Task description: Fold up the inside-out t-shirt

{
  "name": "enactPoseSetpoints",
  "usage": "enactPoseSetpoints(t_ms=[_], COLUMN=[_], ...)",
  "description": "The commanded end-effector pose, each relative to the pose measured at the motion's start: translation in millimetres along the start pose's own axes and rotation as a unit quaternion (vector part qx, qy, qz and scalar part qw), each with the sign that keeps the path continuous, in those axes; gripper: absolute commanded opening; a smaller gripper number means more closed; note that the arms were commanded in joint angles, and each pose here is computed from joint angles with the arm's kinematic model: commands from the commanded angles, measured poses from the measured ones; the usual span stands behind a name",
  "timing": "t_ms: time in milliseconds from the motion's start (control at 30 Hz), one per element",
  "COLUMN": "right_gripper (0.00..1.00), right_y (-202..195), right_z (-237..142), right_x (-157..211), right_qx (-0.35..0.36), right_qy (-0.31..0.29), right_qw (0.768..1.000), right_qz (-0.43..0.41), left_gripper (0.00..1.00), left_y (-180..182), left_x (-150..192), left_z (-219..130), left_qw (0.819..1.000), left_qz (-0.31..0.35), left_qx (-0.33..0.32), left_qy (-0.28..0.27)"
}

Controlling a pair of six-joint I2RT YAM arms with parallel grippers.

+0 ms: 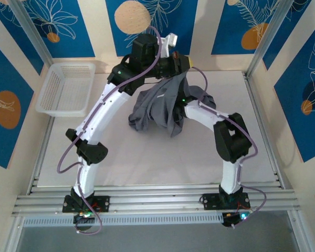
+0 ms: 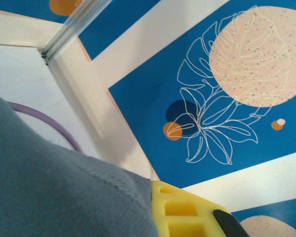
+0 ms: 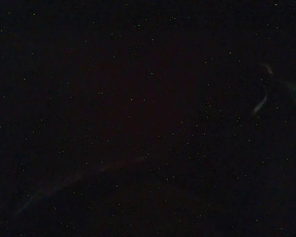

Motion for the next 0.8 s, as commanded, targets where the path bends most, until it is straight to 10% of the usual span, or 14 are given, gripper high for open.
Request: enactPoseSetpoints(t_ms=[0,400,767], right_gripper=[0.00,0.00,0.08], right_y=[7,45,-44], right_z=[22,-3,72], right_x=[21,-44,-2], right_qx=[-0.015,-0.016,0.140], right_qy=[0.079,0.021,0.168], right_qw=[0.996,0.997,0.973], right_qz=[0.047,0.068,0.073], left_gripper=[0.00,0.00,0.00], left_y=[-67,-99,-135], left_x=[9,39,63], left_z=[-28,-41,-57], left_qw=[0.993,0.987,0.973], left_qz=[0.056,0.088,0.125], left_qx=[0.107,0.135,0.193], left_qy=[-0.012,0.011,0.033])
Point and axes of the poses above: each hand's point on the last joint's axis, 136 mm out from that joint toward the fingers, its own z axis out along the fingers, its own y axis along the line the jaws close on, x = y × z, the point moved 8 cm from there along -z, back along the fingers, and after that the axes turned 9 degrees about -z, right-handed, at the moved point
